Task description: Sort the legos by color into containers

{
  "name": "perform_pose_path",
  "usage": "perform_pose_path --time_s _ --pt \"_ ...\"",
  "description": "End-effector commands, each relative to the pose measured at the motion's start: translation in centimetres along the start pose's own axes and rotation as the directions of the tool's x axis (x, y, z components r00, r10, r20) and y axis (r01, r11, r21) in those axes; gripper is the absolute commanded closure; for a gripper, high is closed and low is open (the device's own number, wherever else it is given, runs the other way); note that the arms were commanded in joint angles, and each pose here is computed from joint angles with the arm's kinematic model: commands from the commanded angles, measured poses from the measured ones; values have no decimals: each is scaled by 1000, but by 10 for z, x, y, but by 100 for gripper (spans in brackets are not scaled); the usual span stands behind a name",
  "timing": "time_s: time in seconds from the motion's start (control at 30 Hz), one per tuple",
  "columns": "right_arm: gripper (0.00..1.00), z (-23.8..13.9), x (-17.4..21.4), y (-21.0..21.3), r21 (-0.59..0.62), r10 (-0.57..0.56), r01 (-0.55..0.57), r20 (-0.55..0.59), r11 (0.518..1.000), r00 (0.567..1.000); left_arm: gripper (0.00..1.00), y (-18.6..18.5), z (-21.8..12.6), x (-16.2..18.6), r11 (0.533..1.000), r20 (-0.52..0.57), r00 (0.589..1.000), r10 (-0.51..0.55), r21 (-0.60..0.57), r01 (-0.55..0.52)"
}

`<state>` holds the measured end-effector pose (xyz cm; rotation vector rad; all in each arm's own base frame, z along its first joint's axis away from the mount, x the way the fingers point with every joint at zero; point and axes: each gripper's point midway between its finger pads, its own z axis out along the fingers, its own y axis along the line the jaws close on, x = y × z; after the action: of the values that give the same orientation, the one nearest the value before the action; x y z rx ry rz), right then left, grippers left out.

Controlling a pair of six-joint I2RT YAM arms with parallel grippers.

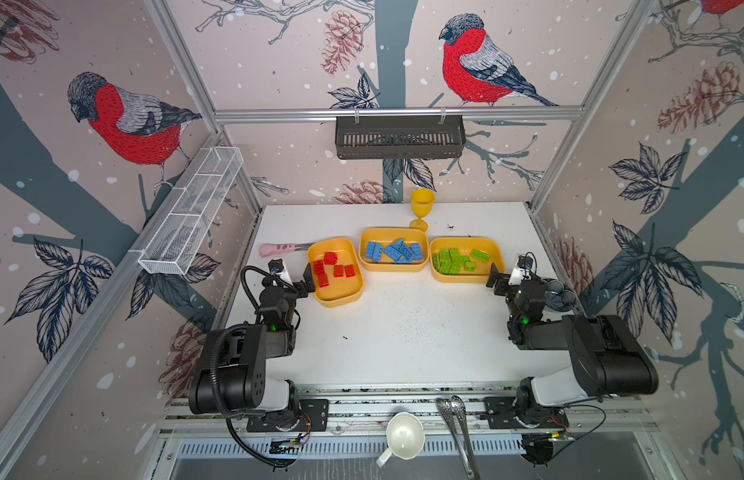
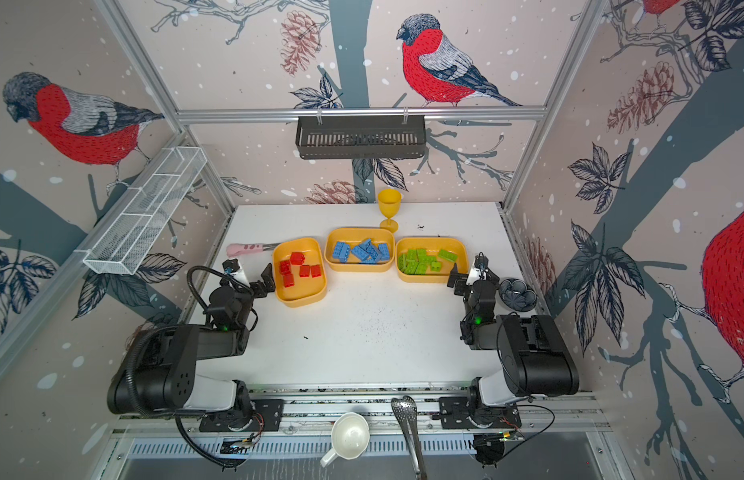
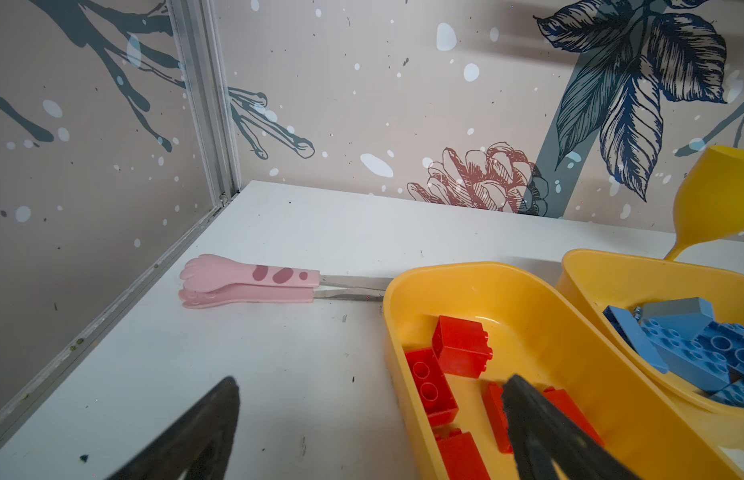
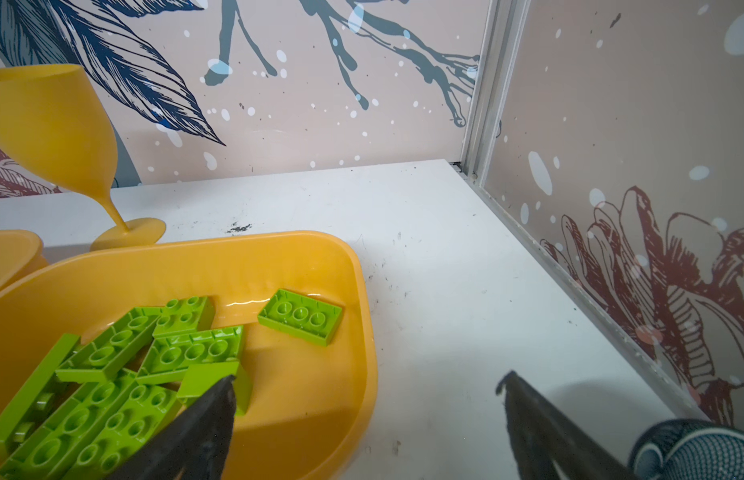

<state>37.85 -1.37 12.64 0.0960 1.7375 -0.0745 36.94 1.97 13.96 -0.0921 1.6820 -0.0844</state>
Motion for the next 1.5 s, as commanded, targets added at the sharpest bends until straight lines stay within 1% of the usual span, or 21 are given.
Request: perform_pose_path --time_s 0.0,0.13,0.4,1.33,1.47 --pt "1 2 -2 -4 26 -6 6 -6 1000 1000 3 -1 0 -11 1000 41 999 17 7 -17" --pt "0 -2 0 2 -22 -16 17 12 1000 1000 3 -2 1 -10 1000 38 999 16 10 -17" --pt "1 -3 2 -3 18 -9 9 17 1000 1000 3 -2 3 -6 1000 31 999 17 15 -17" --pt "0 1 4 -3 14 -4 4 3 1000 1000 3 -1 4 -3 1000 27 1000 16 9 -16" --pt "1 -3 3 -3 17 -10 9 17 1000 1000 2 -1 2 -4 1000 32 999 16 13 -17"
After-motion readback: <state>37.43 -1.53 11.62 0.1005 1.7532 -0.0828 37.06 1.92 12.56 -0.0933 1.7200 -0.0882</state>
